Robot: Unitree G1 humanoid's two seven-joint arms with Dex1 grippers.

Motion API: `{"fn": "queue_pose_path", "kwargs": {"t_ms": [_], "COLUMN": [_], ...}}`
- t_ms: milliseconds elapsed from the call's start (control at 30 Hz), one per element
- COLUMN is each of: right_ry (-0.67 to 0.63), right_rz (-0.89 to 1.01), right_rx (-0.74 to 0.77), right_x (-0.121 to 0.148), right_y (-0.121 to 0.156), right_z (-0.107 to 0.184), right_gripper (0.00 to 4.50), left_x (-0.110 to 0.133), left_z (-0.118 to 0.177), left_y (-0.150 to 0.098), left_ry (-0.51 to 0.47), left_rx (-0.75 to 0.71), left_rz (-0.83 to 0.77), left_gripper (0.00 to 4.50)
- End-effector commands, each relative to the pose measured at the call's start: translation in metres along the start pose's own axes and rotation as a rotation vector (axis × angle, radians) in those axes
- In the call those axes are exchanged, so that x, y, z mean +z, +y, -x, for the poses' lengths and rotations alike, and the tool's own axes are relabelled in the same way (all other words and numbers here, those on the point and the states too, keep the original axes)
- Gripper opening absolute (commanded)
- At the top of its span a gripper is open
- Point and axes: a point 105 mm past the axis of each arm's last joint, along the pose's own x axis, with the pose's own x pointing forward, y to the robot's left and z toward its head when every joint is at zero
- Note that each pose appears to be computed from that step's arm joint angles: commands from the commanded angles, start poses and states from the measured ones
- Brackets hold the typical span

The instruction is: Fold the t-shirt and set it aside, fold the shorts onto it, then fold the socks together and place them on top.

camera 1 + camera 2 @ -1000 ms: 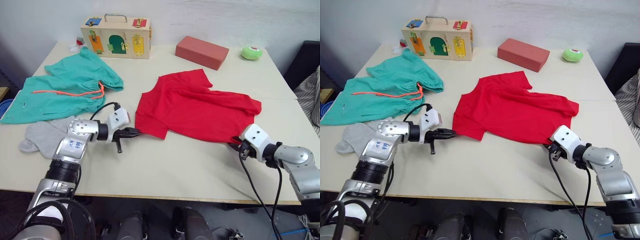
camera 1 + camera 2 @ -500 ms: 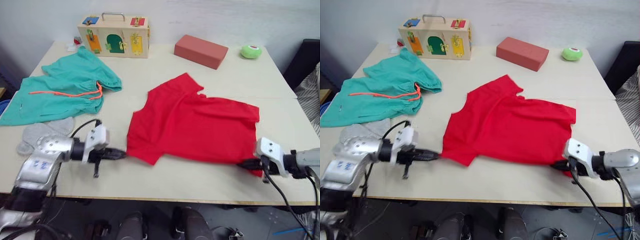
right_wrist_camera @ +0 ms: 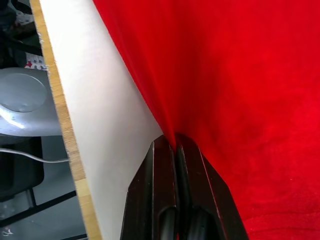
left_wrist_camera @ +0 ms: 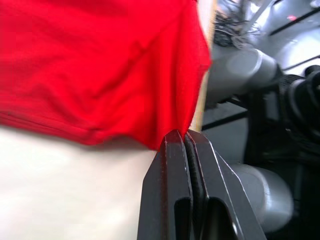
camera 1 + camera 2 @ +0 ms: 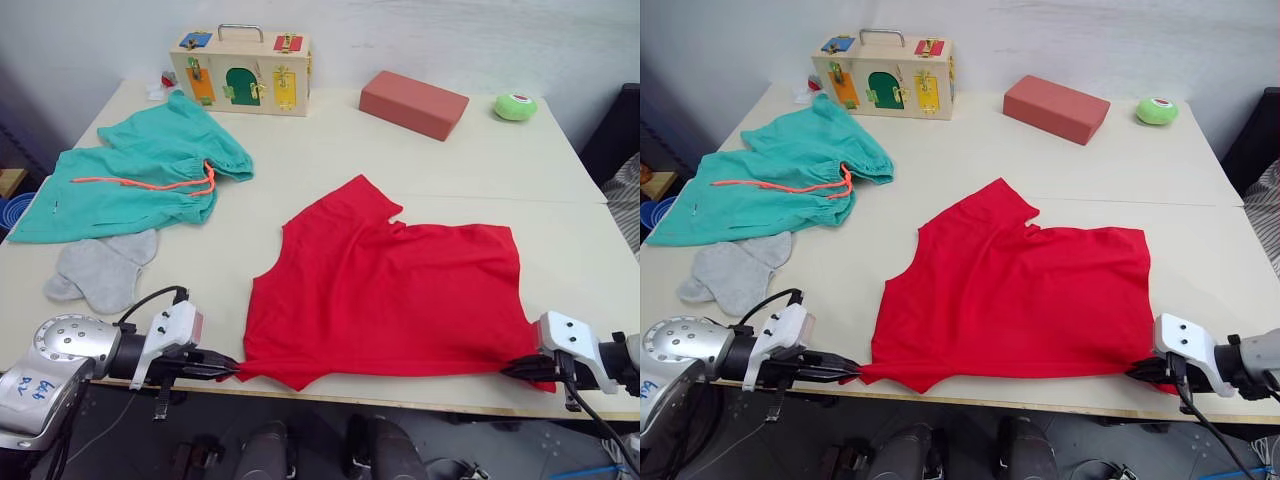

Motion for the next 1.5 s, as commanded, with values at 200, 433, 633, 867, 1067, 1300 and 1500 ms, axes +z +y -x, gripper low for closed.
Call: {"fn": "queue_pose_path", "kwargs": {"t_ms": [200,433,633,867,1067,1300,1500], "right_ry": [-0.035,-0.055,-0.073,-0.097,-0.162,-0.312,-0.458], "right_rz": [-0.225,-0.263,-0.283,-0.305,-0.362,-0.255,-0.136], "right_rx": [0.039,0.05,0.066,0.073,0.018,-0.269,-0.472], "right_x": [0.002,0.014,0.03,0.04,0.041,0.05,0.066], "right_y": [0.015,0.011,-0.001,-0.006,-0.008,-0.028,-0.02], "right_z": [0.032,0.038,0.029,0.023,0.012,0.032,0.061], "right_gripper": [0.02,0.02,0.02,0.02,0.02,1.7,3.5], "left_x": [0.019,0.029,0.044,0.042,0.042,0.045,0.058], "left_z": [0.018,0.021,0.007,-0.001,-0.013,-0.006,0.015], "left_y": [0.023,0.039,0.068,0.08,0.085,0.099,0.094], "left_ry": [0.033,0.074,0.03,0.037,-0.006,-0.121,-0.331], "left_rx": [-0.01,-0.054,-0.04,-0.039,-0.035,0.125,0.286], "left_rz": [-0.022,-0.017,-0.048,-0.053,-0.034,-0.043,-0.08], "left_gripper": [0.0,0.0,0.0,0.0,0.0,1.58,3.41]}}
